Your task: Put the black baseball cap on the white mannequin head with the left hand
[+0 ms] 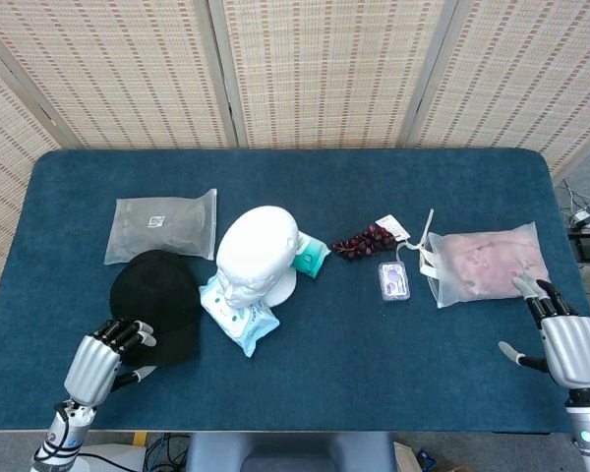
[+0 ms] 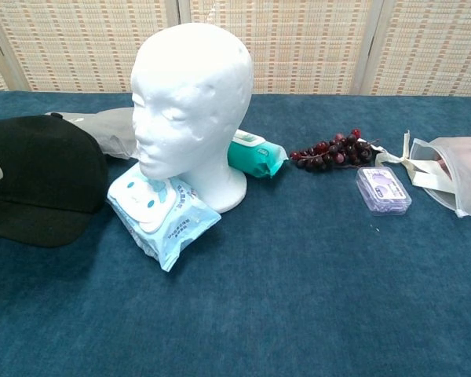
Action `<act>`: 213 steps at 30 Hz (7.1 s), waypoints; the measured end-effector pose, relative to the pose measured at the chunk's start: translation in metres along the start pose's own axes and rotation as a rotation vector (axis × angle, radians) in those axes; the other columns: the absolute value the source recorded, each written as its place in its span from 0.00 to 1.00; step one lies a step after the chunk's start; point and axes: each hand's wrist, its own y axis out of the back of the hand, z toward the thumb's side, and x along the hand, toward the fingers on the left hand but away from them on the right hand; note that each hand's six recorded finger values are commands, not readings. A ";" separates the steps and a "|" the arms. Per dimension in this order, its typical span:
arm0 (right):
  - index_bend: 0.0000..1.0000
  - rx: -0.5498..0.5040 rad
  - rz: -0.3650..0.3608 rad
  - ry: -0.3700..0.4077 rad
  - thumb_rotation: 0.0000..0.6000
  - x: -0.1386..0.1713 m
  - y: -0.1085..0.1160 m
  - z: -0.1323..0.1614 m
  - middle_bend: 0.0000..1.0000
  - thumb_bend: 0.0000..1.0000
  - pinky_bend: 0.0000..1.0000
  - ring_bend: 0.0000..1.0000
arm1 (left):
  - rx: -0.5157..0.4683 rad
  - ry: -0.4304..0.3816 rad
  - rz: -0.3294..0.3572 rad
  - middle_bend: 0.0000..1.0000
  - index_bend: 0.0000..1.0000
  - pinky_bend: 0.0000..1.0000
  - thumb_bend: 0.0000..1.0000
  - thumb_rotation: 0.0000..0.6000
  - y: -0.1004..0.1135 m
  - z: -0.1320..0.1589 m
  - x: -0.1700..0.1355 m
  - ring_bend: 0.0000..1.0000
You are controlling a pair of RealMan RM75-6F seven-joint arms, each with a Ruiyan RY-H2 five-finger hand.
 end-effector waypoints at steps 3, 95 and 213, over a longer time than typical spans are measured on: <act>0.10 -0.001 0.000 0.000 1.00 0.000 0.000 0.000 0.22 0.00 0.42 0.13 | -0.014 -0.011 0.012 0.45 0.52 0.44 0.17 1.00 -0.002 0.001 0.002 0.31; 0.10 -0.040 -0.037 0.008 1.00 0.009 0.013 -0.005 0.22 0.00 0.42 0.13 | 0.201 -0.291 0.369 0.45 0.71 0.44 0.37 1.00 0.097 0.045 0.062 0.31; 0.10 -0.103 -0.070 -0.001 1.00 0.014 0.028 -0.020 0.22 0.00 0.42 0.13 | 0.054 -0.461 0.455 0.45 0.81 0.44 0.38 1.00 0.076 0.165 0.225 0.31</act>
